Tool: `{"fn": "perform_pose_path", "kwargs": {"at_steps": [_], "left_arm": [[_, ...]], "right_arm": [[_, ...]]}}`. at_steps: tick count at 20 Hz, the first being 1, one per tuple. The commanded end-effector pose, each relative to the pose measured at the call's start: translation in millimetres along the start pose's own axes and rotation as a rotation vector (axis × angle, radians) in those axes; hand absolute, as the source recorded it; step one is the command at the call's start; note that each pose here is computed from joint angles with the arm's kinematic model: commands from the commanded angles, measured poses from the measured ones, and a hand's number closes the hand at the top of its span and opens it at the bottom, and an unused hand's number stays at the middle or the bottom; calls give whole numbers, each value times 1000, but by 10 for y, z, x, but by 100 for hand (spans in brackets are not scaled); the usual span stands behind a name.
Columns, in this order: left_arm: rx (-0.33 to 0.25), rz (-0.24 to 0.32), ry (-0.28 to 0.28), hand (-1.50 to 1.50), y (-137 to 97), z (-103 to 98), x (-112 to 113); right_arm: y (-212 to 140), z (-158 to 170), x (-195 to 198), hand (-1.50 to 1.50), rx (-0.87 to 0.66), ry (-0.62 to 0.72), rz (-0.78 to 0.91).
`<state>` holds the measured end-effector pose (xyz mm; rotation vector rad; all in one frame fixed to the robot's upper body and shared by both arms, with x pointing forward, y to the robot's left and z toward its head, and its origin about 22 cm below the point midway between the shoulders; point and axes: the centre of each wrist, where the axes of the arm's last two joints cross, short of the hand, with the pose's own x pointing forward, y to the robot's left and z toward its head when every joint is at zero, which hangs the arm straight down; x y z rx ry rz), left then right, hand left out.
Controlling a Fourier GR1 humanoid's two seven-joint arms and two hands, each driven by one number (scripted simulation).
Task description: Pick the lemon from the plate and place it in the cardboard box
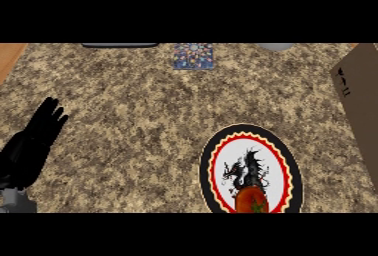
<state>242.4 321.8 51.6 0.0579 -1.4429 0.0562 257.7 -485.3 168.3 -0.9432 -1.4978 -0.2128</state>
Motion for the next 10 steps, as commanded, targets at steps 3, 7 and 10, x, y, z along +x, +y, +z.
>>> {"fn": "perform_pose_path", "kwargs": {"at_steps": [3,7,10], "left_arm": [[-2,1,-14,0,231,39,47],[13,5,7,0,76,-61,-217],[0,-10,-7,0,-67,-54,109]], "right_arm": [[-745,60,-160,-150,34,-29,-24],[-914,12,-442,-150,26,-47,-36],[-906,-51,-198,-150,56,-43,9]]}}
